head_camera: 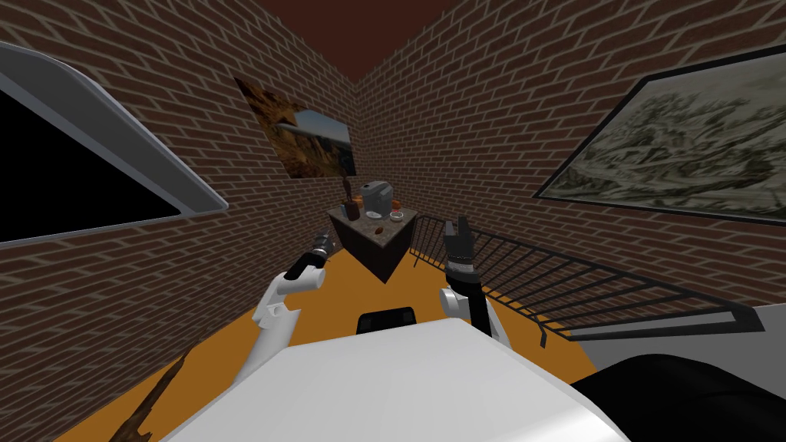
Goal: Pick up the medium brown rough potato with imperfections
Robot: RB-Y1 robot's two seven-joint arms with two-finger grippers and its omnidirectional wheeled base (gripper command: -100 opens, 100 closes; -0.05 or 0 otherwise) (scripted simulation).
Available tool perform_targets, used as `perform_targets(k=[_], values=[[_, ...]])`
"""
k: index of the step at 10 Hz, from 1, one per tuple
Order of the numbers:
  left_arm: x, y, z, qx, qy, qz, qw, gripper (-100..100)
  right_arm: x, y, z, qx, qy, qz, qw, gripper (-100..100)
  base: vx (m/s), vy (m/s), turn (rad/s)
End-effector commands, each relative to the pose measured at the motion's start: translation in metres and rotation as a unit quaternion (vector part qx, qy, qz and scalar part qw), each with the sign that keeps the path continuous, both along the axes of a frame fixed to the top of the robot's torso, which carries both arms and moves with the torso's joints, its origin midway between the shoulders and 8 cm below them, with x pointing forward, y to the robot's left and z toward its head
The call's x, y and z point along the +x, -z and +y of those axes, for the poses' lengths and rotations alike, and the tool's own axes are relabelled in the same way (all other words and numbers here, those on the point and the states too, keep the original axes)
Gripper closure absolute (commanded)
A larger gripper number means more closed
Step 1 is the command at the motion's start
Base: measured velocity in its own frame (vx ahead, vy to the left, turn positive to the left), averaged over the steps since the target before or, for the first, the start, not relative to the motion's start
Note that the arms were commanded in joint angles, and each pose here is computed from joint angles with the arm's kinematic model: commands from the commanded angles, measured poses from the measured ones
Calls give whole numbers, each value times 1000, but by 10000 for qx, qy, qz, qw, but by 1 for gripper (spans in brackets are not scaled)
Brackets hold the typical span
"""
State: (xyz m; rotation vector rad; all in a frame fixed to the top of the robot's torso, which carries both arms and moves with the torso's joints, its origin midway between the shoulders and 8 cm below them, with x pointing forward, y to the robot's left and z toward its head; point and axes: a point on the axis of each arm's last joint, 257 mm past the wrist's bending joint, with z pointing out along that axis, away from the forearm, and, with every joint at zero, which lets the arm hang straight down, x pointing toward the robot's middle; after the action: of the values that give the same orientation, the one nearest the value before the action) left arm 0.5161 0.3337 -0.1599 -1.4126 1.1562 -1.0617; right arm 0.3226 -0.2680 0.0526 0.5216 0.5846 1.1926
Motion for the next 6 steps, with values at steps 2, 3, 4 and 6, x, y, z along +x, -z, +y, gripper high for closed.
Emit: perform_targets(k=[2,3,4,6], values=[[12,5,-2,-272,-36,218,9994,-100,0,0,0,0,0,0,10000,0,4,-37,0],[10,11,0,-288,-68,353,9989,-100,0,0,0,0,0,0,10000,0,9,-43,-1],[10,15,0,-296,-82,416,9987,-100,0,0,0,0,0,0,10000,0,4,-21,1],[17,20,-3,-494,-115,611,9968,-100,0,0,0,0,0,0,10000,0,14,-39,-5]])
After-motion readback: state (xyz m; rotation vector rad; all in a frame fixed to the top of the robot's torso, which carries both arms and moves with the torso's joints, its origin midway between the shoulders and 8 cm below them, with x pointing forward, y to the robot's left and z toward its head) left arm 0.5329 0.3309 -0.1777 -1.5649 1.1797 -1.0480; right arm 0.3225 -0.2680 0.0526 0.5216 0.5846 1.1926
